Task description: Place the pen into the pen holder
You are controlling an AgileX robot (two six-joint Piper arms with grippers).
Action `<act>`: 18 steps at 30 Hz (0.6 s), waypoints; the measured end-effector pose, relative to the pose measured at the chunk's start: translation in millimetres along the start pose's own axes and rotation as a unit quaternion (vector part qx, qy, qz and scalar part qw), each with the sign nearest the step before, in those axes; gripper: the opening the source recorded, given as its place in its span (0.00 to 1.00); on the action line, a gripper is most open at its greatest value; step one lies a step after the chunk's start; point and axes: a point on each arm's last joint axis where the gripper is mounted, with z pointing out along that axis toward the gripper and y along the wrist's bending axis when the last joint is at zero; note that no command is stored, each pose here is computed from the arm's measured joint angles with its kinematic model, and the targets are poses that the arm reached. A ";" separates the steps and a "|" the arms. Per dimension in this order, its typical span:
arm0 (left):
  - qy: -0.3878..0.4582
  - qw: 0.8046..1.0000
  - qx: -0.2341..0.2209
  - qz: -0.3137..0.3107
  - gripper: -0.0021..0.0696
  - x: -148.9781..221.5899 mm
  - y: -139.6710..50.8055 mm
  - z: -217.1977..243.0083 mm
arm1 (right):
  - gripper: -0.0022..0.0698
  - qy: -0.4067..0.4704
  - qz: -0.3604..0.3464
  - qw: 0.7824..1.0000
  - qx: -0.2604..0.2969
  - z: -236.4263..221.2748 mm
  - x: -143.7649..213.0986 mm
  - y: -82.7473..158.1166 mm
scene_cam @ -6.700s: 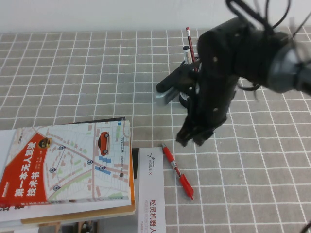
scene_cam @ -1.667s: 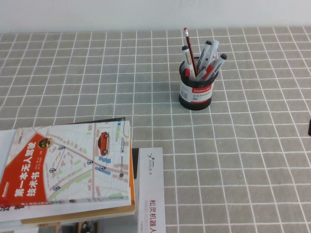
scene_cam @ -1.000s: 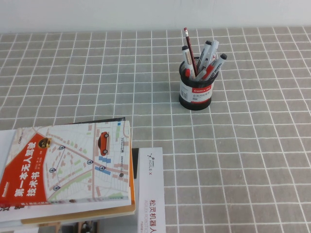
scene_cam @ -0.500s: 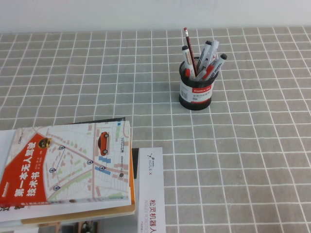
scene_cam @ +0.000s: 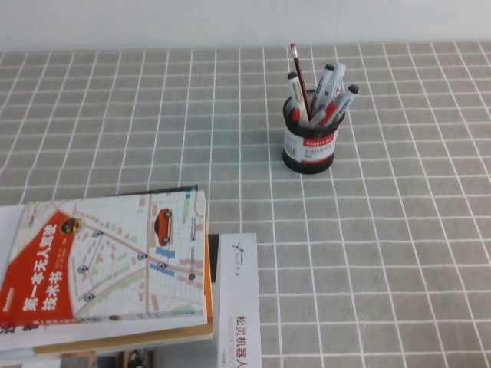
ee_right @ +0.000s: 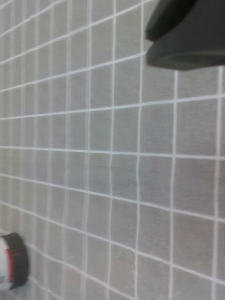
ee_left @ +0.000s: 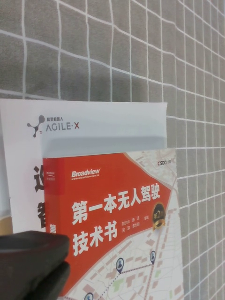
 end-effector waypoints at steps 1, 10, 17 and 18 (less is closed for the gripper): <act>0.000 1.000 0.000 0.000 0.02 0.0 0.0 0.0 | 0.01 -0.008 0.000 1.000 0.001 0.3 -0.9 -0.2; 0.000 1.000 0.000 0.000 0.02 0.0 0.0 0.0 | 0.01 -0.016 -0.033 0.999 0.016 0.6 -1.5 -3.0; 0.000 1.000 0.000 0.000 0.02 0.0 0.0 0.0 | 0.01 -0.016 -0.059 0.998 0.023 0.5 -1.5 -4.3; 0.000 1.000 0.000 0.000 0.02 0.0 0.0 0.0 | 0.01 -0.015 -0.060 0.998 0.021 0.5 -1.5 -4.1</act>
